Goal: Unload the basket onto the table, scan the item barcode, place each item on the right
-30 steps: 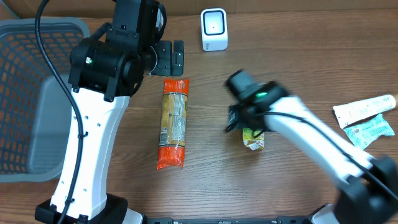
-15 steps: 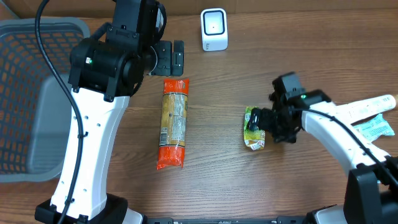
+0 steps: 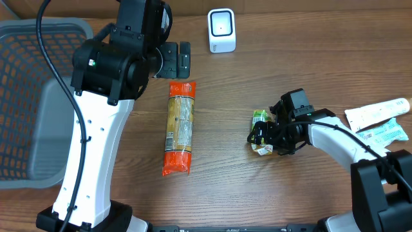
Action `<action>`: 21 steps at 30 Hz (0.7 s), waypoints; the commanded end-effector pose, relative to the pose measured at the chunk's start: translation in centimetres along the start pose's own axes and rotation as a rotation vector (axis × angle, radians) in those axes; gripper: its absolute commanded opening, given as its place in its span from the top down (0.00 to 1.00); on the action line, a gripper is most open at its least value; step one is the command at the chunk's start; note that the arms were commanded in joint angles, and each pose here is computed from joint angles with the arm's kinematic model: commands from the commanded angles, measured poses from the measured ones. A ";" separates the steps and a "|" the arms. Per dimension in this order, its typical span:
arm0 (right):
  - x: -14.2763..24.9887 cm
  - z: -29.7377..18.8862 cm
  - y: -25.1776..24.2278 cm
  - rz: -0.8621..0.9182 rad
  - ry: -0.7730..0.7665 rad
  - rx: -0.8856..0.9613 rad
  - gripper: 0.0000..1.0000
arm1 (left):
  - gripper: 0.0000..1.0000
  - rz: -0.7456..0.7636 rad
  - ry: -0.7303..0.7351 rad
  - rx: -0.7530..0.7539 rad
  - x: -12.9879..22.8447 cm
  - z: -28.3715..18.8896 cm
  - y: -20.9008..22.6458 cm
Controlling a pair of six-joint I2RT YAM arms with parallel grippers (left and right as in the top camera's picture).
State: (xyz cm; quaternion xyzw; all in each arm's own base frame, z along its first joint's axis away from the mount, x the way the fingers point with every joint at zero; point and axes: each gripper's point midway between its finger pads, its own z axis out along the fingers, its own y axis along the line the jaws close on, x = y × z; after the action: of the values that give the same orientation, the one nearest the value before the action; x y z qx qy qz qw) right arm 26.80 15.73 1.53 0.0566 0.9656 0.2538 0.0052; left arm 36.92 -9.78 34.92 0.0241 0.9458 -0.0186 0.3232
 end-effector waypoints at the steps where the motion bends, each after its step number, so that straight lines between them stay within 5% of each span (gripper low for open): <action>1: 1.7 2.2 -2.5 0.047 0.075 0.057 0.17 | 0.00 0.016 -0.002 -0.012 -0.1 0.1 0.3; 13: 2.0 2.3 -2.6 0.056 0.086 0.062 0.61 | 0.00 0.016 -0.002 -0.012 -0.1 0.1 0.3; 16: 2.0 2.3 -2.6 0.055 0.087 0.062 0.62 | 0.00 0.016 -0.002 -0.012 -0.1 0.1 0.3; 21: 2.3 2.5 -2.2 0.034 0.093 0.069 0.48 | 0.00 0.016 -0.002 -0.012 -0.1 0.1 0.3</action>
State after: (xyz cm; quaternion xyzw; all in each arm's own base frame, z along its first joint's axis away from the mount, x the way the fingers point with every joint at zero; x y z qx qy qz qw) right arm 26.23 16.35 0.65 0.0585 0.9605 0.2713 -0.0201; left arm 36.92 -9.78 34.92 0.0241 0.9458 -0.0186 0.3232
